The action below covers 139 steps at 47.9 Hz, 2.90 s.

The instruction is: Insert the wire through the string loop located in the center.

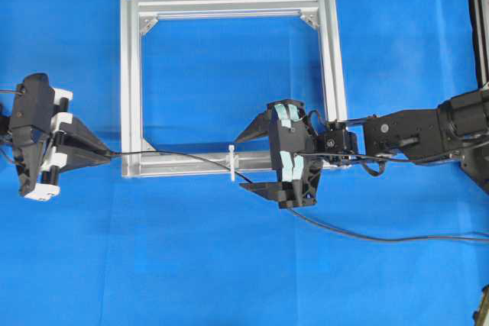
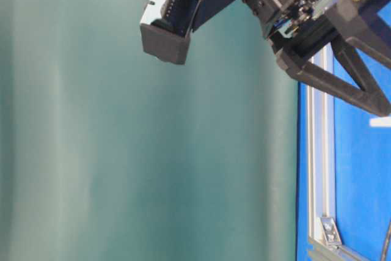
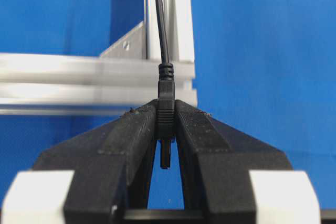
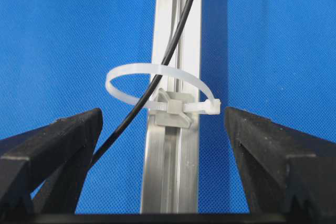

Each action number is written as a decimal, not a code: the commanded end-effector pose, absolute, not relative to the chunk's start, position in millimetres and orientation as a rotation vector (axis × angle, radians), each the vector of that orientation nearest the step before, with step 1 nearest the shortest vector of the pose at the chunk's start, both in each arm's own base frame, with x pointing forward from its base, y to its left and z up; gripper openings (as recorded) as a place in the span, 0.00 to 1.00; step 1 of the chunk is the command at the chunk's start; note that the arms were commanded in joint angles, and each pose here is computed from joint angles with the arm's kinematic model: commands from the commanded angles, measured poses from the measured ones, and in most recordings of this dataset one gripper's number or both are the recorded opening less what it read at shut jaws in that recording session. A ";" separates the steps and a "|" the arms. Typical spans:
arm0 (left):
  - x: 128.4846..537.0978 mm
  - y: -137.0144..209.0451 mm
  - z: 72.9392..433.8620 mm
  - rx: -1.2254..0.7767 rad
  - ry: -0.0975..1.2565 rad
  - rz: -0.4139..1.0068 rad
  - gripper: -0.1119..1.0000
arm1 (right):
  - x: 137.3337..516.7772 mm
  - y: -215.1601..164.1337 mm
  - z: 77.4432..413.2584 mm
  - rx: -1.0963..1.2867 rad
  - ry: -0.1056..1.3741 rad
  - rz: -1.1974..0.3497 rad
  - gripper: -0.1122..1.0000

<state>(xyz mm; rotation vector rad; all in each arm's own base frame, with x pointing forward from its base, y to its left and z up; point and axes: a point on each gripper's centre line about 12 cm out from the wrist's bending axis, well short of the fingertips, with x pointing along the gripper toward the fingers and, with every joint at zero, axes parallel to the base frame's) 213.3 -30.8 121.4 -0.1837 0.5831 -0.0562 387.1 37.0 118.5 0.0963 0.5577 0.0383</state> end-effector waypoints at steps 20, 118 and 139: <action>211.9 -33.5 124.0 -0.142 0.580 -0.084 0.17 | 392.0 38.2 136.1 0.095 0.512 0.045 0.89; 233.9 -36.8 183.3 -0.164 0.430 -0.102 0.81 | 371.0 31.5 216.7 0.081 0.410 0.053 0.89; 233.9 -36.4 183.3 -0.166 0.430 -0.100 0.81 | 370.6 31.4 216.2 0.081 0.411 0.053 0.89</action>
